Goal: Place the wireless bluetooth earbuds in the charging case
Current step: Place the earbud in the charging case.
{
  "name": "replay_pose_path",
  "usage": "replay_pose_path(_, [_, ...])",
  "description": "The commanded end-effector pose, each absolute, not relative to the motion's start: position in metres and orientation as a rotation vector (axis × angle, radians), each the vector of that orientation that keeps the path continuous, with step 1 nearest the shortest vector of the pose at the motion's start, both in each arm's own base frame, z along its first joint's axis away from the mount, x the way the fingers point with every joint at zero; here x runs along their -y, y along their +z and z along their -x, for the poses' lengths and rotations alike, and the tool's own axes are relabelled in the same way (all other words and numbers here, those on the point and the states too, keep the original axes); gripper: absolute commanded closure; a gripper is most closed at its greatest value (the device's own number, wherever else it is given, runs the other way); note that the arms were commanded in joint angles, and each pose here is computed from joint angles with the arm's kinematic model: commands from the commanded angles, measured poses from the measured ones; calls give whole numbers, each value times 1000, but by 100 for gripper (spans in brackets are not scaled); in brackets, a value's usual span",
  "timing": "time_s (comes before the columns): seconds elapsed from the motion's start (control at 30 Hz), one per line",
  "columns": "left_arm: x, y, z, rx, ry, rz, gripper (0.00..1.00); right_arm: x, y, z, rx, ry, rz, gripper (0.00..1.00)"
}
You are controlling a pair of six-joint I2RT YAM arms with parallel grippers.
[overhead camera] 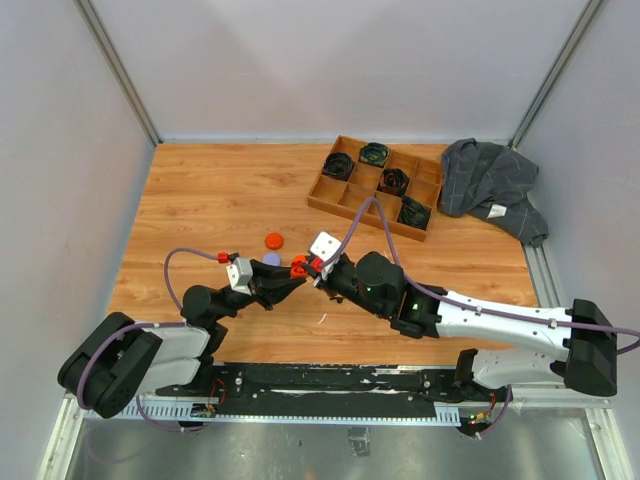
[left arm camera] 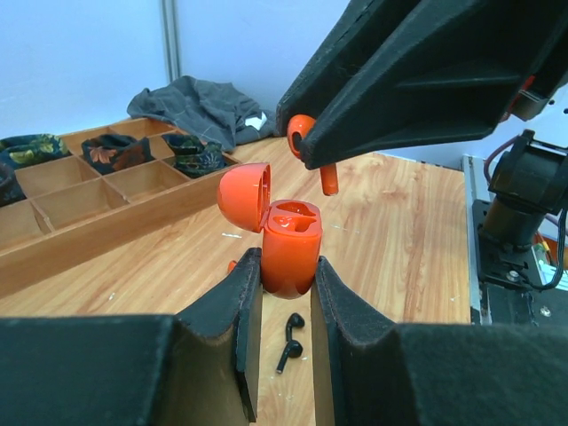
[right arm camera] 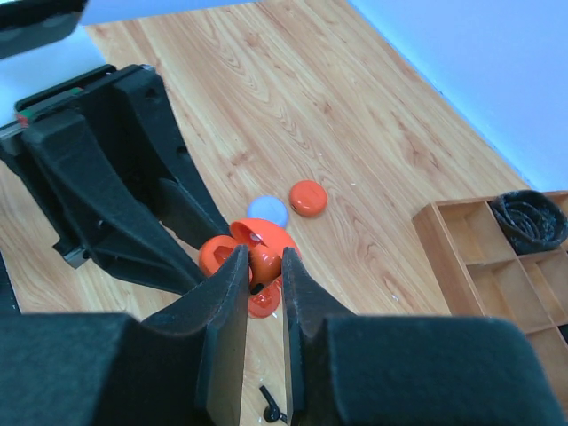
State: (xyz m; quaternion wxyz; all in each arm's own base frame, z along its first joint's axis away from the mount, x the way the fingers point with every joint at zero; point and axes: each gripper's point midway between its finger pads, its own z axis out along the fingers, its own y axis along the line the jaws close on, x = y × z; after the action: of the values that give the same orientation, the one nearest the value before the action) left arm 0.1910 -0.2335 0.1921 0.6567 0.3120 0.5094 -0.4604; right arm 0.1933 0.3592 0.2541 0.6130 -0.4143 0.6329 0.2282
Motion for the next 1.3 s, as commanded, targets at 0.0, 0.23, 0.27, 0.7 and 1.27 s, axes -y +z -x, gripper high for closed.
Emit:
replay_pose_path(0.0, [225,198,-174,-1061,-1021,-732,100,-366,276,-185,-1338,541,946,92])
replay_pose_path(0.23, [223,201,-173,-1052,-1017,-727,100,-372,265,-184,-1329,543,958,92])
replay_pose_path(0.27, [223,201,-173,-1050,-1016,-726,100,-373,263,-185,-1331,541,961,92])
replay_pose_path(0.7, [222,203,-175,-1059,-1019,-701,100,-382,252,-178,-1328,572,1016,93])
replay_pose_path(1.27, [219,201,-182,-1093,-1008,-660,100,-388,239,-168,-1339,596,1112,83])
